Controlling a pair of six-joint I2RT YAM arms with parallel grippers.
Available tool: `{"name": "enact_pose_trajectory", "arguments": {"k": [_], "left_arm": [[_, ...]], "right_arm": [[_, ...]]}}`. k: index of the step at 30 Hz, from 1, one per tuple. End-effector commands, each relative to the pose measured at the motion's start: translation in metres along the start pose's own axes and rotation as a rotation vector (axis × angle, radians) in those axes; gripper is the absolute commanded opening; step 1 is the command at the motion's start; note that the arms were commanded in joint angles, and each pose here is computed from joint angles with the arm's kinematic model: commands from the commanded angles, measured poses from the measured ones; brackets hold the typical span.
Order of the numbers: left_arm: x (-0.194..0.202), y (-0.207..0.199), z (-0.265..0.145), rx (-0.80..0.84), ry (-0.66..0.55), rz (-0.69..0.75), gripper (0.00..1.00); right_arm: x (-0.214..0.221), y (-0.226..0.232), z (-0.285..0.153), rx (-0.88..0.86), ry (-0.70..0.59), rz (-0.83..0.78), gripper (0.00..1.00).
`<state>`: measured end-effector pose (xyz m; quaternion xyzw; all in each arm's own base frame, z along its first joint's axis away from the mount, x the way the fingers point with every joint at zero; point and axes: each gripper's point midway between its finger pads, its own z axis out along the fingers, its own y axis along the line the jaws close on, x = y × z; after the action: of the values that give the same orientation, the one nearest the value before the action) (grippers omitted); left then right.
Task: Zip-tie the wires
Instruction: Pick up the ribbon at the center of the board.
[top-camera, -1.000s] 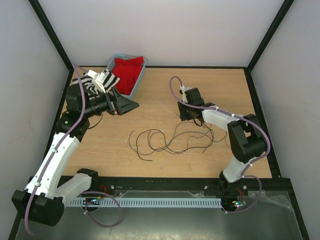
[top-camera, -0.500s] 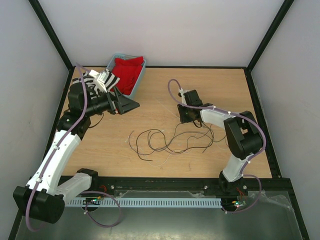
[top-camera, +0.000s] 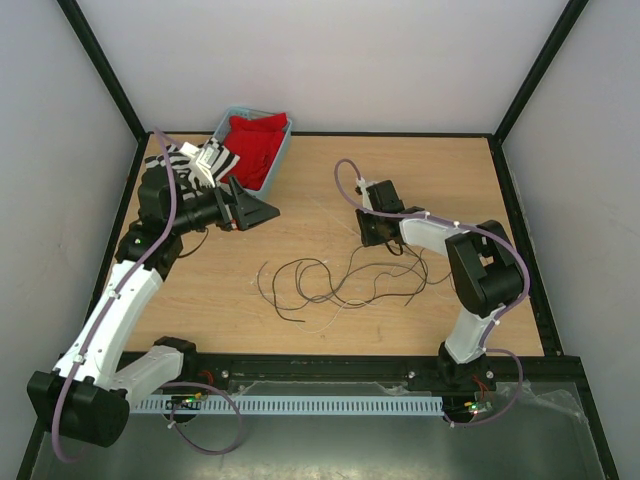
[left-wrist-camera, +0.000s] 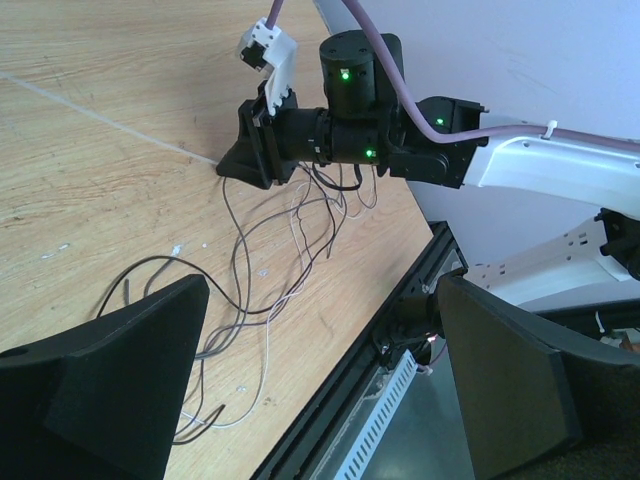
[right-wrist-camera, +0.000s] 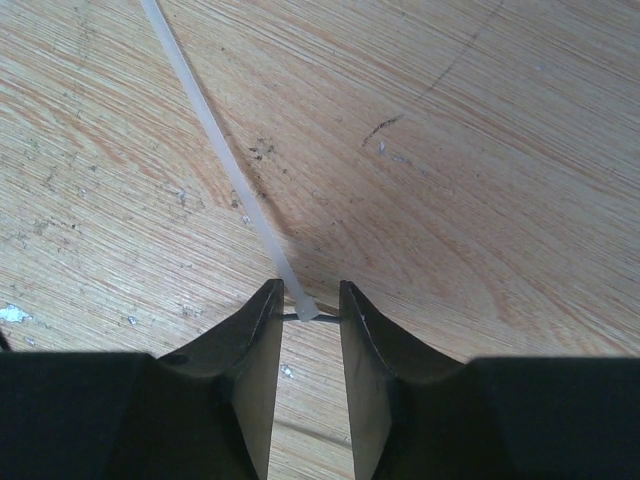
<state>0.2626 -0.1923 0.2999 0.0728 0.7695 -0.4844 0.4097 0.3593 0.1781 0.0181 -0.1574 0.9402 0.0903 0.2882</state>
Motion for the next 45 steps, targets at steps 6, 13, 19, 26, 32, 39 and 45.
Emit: {"name": "enact_pose_trajectory", "arguments": {"k": [6, 13, 19, 26, 32, 39, 45], "left_arm": [[-0.003, -0.007, -0.004, 0.036, -0.009, 0.037, 0.99], [-0.008, -0.020, -0.008, 0.070, -0.001, 0.076, 0.99], [-0.008, -0.022, -0.010, 0.074, 0.001, 0.079, 0.99], [-0.023, -0.058, -0.015, 0.243, 0.075, 0.130, 0.99], [-0.025, -0.067, -0.015, 0.310, 0.141, 0.129, 0.99], [-0.026, -0.064, -0.001, 0.411, 0.233, 0.120, 0.99], [-0.042, -0.071, 0.020, 0.526, 0.280, 0.204, 0.99]], "right_arm": [[0.008, 0.005, 0.002, -0.022, 0.016, -0.015, 0.24], [-0.006, 0.007, -0.004, -0.036, -0.016, -0.059, 0.12], [-0.029, 0.011, -0.013, -0.051, -0.067, -0.067, 0.05], [-0.082, 0.018, -0.057, -0.079, -0.234, -0.182, 0.00], [-0.086, 0.030, -0.108, -0.143, -0.344, -0.233, 0.00], [-0.060, 0.079, -0.163, -0.411, -0.405, -0.372, 0.00], [-0.046, 0.102, -0.193, -0.476, -0.460, -0.513, 0.00]]}}
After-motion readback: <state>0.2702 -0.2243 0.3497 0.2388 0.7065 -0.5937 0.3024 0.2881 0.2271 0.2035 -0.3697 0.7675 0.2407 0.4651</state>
